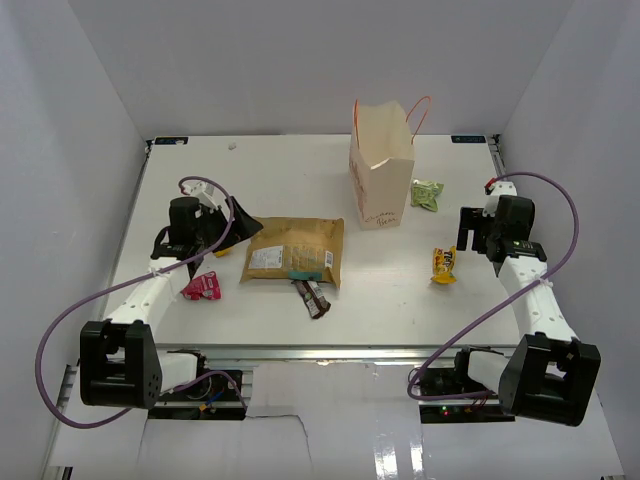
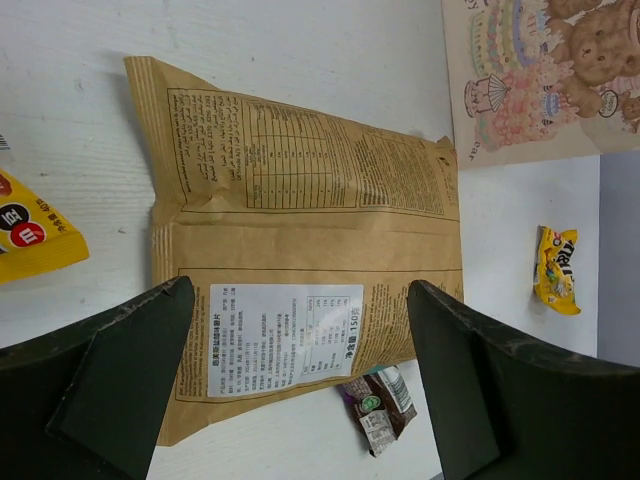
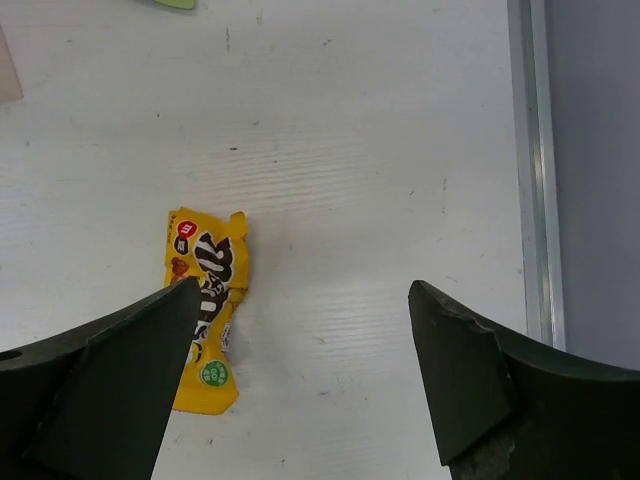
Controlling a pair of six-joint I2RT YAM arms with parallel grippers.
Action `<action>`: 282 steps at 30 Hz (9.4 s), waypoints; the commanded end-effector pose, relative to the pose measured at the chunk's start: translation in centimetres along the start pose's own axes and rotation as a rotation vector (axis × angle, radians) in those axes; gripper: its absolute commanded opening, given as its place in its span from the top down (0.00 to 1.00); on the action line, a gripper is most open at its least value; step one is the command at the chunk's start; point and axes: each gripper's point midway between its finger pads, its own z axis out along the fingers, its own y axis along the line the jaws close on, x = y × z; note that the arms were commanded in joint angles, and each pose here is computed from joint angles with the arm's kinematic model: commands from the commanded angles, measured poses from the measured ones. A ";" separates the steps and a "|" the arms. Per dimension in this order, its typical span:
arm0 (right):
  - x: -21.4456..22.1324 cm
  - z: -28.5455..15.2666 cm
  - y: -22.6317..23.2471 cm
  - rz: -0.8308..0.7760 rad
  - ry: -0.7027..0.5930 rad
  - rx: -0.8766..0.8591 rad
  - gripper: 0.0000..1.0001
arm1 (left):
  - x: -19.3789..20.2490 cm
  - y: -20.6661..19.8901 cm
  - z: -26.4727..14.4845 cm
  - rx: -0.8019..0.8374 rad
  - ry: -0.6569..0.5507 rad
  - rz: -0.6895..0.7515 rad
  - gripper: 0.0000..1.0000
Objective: Place the snacks into the paper bag
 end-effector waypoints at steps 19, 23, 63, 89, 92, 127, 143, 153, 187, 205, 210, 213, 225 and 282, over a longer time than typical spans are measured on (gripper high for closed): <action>-2.3 -9.3 13.7 -0.421 -0.254 -0.985 0.06 | 1.3 -1.3 -2.5 -0.055 0.051 -0.254 0.02; -1.4 -8.3 14.2 -0.373 -0.217 -1.026 0.04 | 2.1 -0.2 -1.7 -0.093 0.109 -0.220 0.03; 2.6 -9.2 16.0 -0.429 -0.146 -1.199 0.00 | 5.9 -2.3 2.5 0.223 0.256 -0.131 1.00; -7.0 -9.9 32.0 -0.821 -0.469 -0.819 0.06 | -1.9 -9.9 -1.5 0.381 0.136 -0.172 1.00; -8.1 -11.3 33.8 -0.784 -0.529 -0.809 0.05 | -2.7 -10.8 -2.2 0.398 0.122 -0.197 1.00; -12.8 -16.1 20.4 -0.495 -0.545 -1.061 0.04 | -19.2 -27.2 -14.0 0.801 -0.264 0.029 1.00; -10.1 -13.6 16.0 -0.410 -0.491 -0.952 0.04 | -27.0 -40.0 -15.1 1.059 -0.365 0.120 1.00; -8.9 -12.8 15.9 -0.391 -0.458 -0.955 0.04 | -28.3 -43.6 -14.7 1.177 -0.425 0.054 1.00; -6.9 -12.0 16.8 -0.346 -0.405 -1.025 0.02 | -28.9 -46.4 -16.5 1.293 -0.529 -0.051 1.00; -5.7 -11.6 17.0 -0.314 -0.385 -1.044 0.01 | -26.1 -45.7 -8.0 1.248 -0.374 -0.090 1.00; -5.4 -11.6 17.0 -0.314 -0.382 -1.040 0.01 | -25.1 -45.0 -5.8 1.217 -0.339 -0.076 1.00; -5.3 -11.5 17.0 -0.312 -0.379 -1.039 0.01 | -24.7 -44.7 -5.1 1.203 -0.328 -0.063 1.00; -5.1 -11.2 16.9 -0.308 -0.369 -1.031 0.01 | -22.5 -42.0 0.2 1.061 -0.239 0.030 1.00; -3.1 -6.6 13.9 -0.254 -0.203 -0.773 0.02 | -17.6 -38.0 7.7 0.791 -0.129 0.190 0.31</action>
